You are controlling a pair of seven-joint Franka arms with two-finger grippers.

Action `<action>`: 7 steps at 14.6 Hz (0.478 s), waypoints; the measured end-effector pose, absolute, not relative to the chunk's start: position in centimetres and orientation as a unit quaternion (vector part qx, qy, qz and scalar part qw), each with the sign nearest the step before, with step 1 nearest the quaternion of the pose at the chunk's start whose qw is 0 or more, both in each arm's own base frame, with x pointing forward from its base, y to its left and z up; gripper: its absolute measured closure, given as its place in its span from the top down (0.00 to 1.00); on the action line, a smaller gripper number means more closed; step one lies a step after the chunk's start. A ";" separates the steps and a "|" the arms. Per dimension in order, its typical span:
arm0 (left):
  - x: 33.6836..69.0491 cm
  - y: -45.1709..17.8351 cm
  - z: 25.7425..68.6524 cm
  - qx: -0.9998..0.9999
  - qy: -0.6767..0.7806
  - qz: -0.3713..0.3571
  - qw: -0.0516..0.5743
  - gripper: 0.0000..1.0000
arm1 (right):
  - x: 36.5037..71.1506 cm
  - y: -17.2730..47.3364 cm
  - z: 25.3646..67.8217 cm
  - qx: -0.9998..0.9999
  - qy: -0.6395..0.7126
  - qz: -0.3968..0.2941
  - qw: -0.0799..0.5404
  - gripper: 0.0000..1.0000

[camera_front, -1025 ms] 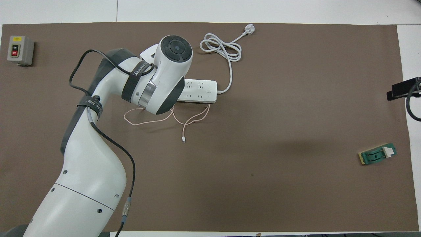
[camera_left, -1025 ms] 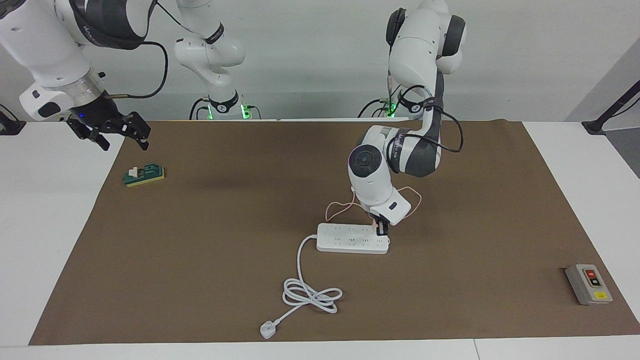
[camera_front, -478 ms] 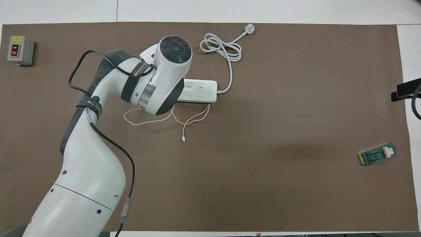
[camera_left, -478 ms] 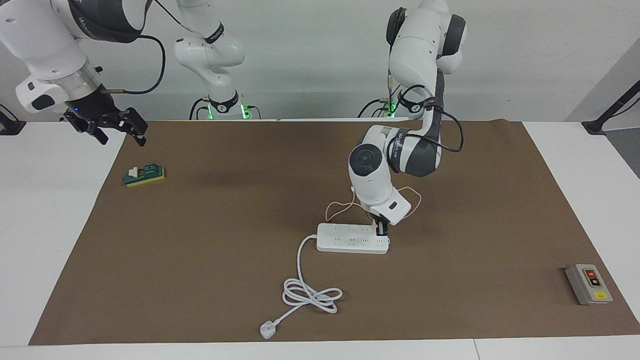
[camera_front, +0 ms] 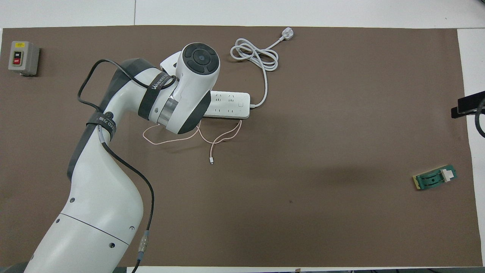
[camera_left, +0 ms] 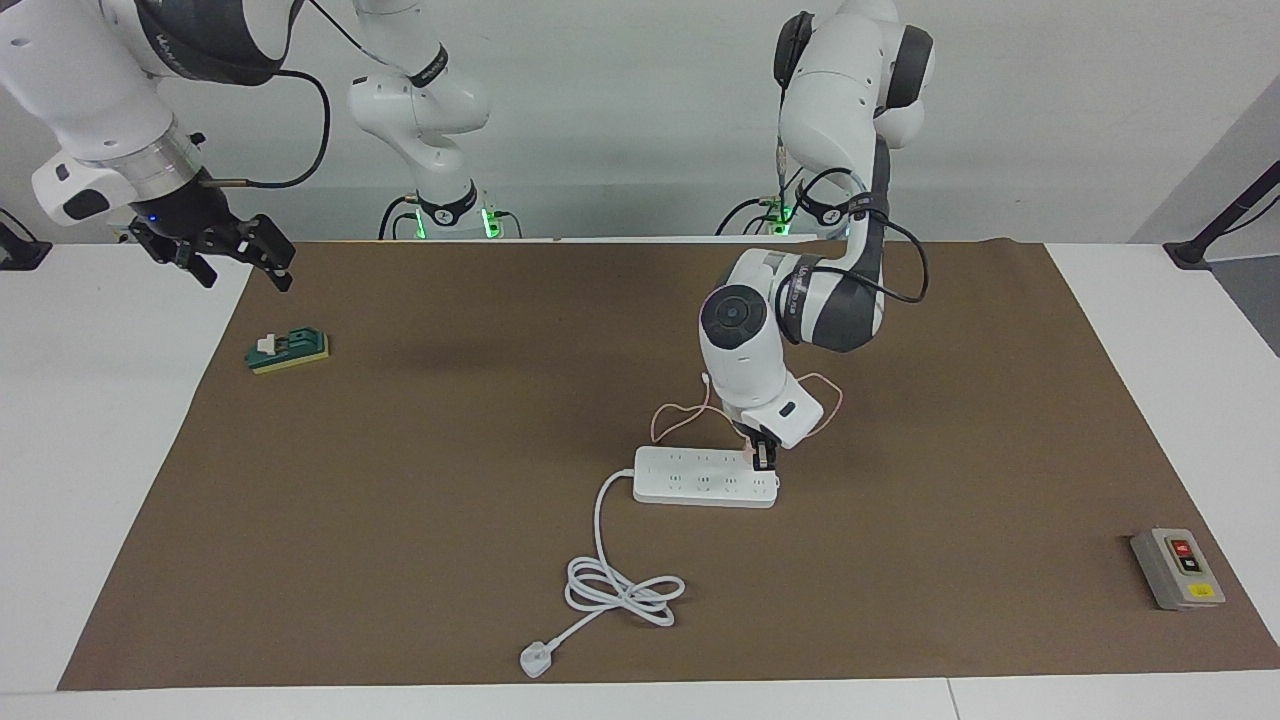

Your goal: Plug charger into power strip

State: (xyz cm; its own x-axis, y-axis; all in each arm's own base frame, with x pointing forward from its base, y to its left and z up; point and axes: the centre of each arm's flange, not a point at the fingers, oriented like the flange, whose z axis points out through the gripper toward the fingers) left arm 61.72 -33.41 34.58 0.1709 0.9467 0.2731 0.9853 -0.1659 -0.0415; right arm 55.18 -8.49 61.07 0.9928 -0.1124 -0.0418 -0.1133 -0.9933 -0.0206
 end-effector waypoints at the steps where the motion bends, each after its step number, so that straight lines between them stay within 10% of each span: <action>1: 61.7 -33.4 34.6 -0.758 -0.637 -0.092 0.104 0.32 | 55.2 -8.5 61.1 -0.998 0.057 0.020 0.011 1.00; 7: 61.4 -33.0 34.6 -0.759 -0.637 -0.093 0.097 0.32 | 55.2 -8.5 61.1 -0.998 0.057 0.020 0.011 1.00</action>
